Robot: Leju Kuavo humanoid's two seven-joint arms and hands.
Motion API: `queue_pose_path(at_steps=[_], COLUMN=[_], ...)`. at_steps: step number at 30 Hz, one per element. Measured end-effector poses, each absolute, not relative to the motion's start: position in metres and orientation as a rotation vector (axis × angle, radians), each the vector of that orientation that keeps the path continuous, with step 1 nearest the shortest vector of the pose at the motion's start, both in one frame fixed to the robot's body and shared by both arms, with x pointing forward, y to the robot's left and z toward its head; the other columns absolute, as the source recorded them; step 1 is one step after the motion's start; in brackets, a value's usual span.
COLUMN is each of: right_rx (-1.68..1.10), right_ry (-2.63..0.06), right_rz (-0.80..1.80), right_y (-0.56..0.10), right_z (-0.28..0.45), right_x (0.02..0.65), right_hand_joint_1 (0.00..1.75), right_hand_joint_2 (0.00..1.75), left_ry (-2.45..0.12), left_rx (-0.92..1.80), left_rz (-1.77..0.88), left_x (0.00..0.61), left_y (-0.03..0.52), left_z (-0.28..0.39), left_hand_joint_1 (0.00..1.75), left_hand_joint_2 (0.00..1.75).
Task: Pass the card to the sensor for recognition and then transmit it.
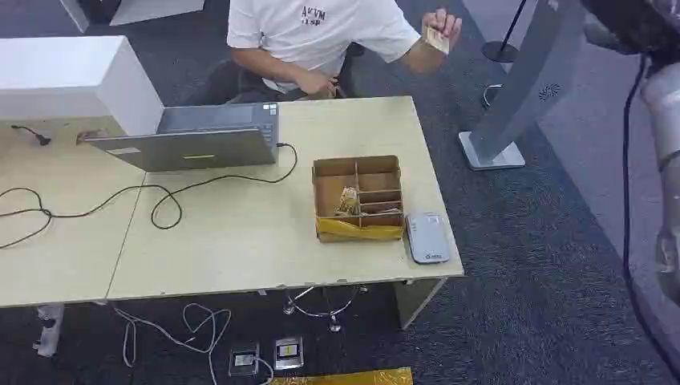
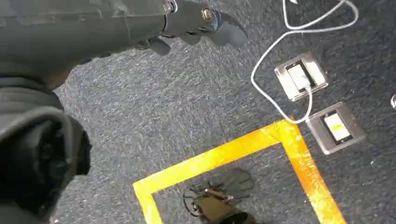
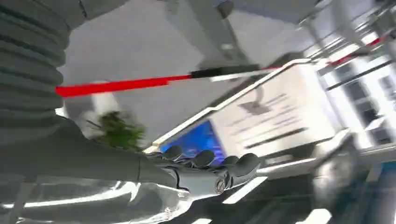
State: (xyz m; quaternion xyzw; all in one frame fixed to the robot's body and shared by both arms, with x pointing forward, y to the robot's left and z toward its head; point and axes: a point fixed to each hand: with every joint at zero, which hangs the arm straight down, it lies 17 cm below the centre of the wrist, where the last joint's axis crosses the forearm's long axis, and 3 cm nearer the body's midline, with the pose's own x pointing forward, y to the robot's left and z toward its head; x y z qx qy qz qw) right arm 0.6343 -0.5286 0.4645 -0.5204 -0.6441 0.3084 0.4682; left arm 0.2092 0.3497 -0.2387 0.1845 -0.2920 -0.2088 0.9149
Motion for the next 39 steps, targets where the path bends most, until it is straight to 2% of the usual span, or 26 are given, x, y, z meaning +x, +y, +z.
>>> queue_pose_path(at_steps=[9,15,28,30,31,32,33,39], right_rx=[-1.215,-1.175,-1.114,-1.110,-1.108,-1.106,-1.104,-1.098], right_ry=[-1.655,-1.697,-1.687,-1.676,-1.673,-1.670,-1.668,-1.663], right_rz=[1.082,1.175,1.202,1.202,1.203,1.203,1.204,1.210], right_y=[-0.387,-0.328,-0.299,-0.300,-0.301,-0.301,-0.301,-0.300], right_z=[0.442,0.433,0.399,0.395,0.393,0.392,0.391,0.386], right_x=[0.667,0.673,0.674,0.674,0.674,0.674,0.674,0.674], right_hand_joint_1=[0.00,0.00,0.00,0.10,0.10,1.59,1.75,1.75], right_hand_joint_2=[1.75,1.75,1.75,1.75,1.75,1.75,1.75,1.75], left_ry=[-0.605,-0.605,-0.599,-0.598,-0.598,-0.598,-0.598,-0.598], left_rx=[0.373,0.373,0.369,0.370,0.371,0.371,0.371,0.370], left_rz=[-0.436,-0.434,-0.434,-0.435,-0.435,-0.435,-0.435,-0.440], left_x=[0.209,0.208,0.204,0.204,0.204,0.204,0.204,0.204], left_y=[0.352,0.352,0.352,0.353,0.353,0.353,0.353,0.353], left_z=[-0.239,-0.239,-0.240,-0.240,-0.240,-0.240,-0.240,-0.240], left_hand_joint_1=[0.00,0.00,0.00,0.00,0.00,0.00,0.00,0.00], left_hand_joint_2=[0.00,0.00,0.00,0.00,0.00,0.00,0.00,0.00])
